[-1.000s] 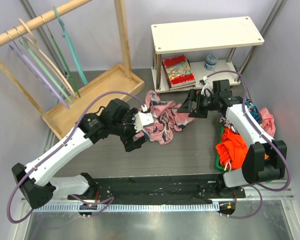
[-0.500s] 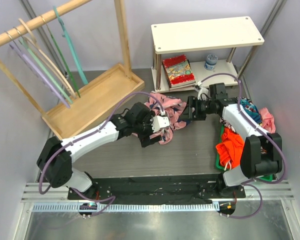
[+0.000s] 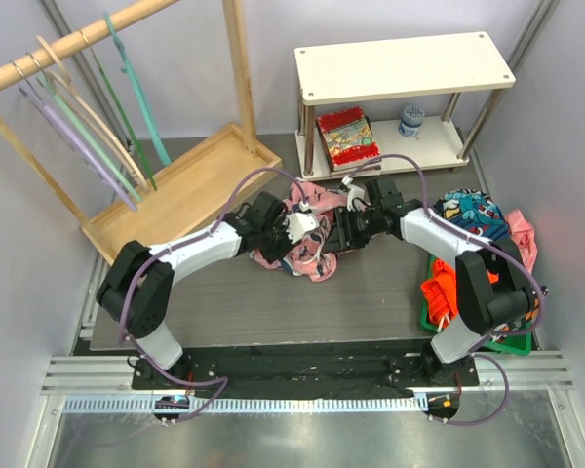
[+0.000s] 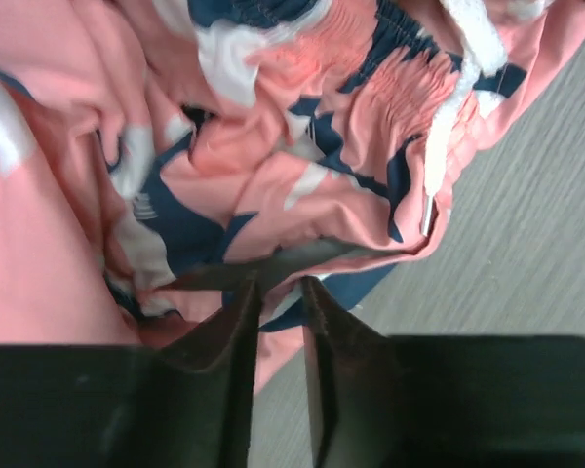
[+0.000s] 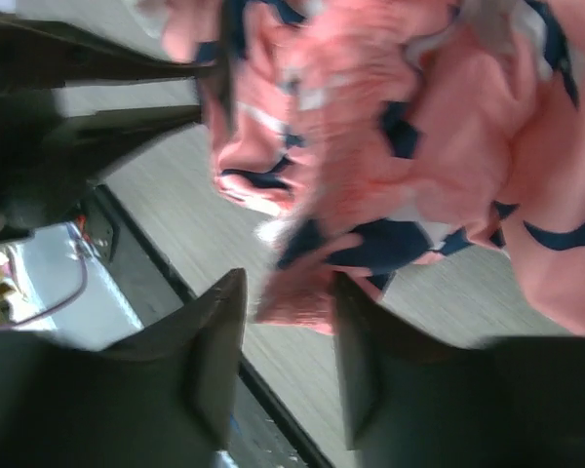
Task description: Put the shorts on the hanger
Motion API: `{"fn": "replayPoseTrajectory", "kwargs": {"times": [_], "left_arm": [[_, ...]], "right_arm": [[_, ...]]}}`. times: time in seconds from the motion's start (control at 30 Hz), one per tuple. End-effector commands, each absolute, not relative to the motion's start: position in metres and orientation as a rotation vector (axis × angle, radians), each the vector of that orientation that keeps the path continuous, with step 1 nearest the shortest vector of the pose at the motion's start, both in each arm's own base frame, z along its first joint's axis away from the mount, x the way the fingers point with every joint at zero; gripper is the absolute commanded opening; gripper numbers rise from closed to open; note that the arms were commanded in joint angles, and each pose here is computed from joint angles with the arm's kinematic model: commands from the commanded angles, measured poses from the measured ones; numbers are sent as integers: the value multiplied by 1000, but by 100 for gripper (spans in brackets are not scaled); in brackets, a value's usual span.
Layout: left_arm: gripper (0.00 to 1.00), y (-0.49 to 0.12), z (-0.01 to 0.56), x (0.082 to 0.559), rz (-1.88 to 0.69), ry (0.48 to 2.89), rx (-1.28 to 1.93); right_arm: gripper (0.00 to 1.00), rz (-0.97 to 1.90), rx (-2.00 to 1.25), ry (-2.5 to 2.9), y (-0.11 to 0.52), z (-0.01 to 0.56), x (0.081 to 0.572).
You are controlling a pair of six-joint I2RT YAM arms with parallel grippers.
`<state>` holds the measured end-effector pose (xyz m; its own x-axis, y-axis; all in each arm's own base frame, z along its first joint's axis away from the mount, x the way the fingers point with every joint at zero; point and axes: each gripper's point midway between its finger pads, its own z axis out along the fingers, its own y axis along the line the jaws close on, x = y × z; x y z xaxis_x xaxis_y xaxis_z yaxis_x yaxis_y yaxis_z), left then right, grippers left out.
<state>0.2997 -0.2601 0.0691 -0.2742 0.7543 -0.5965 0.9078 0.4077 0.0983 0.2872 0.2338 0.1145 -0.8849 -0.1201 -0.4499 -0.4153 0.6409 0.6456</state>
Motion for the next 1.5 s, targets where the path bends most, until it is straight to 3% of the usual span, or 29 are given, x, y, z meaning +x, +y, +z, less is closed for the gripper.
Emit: {"fn": "replayPoseTrajectory", "kwargs": {"times": [0.0,0.03,0.07,0.47,0.83,1.1,1.17,1.2,1.27,1.33,1.47], "left_arm": [[9,-256,85,299,-343,2110,1411],[0,-245,85,294,-318,2149,1416],[0,-240,96,292,-315,2139,1403],[0,-192,162,228,-383,1992,1510],[0,-135,268,295,-119,1928,946],[0,-139,228,313,-140,2101,816],[20,-162,222,297,-313,2086,925],[40,-169,225,290,-363,2043,986],[64,-188,227,273,-515,1970,1067],[78,-199,227,263,-558,1904,1168],[83,-218,210,239,-599,1827,1423]], "right_arm": [[27,980,-412,2539,225,97,305],[14,967,-436,2546,222,96,305],[1,963,-440,2580,218,95,299],[1,896,-741,2403,191,172,283],[1,718,-962,2340,140,197,275],[1,887,-1062,2365,159,176,248],[1,892,-1069,2366,165,171,251],[1,895,-1073,2371,166,169,251],[1,907,-1085,2385,170,163,253],[1,914,-1102,2395,173,158,252],[3,903,-1118,2417,175,146,257]]}}
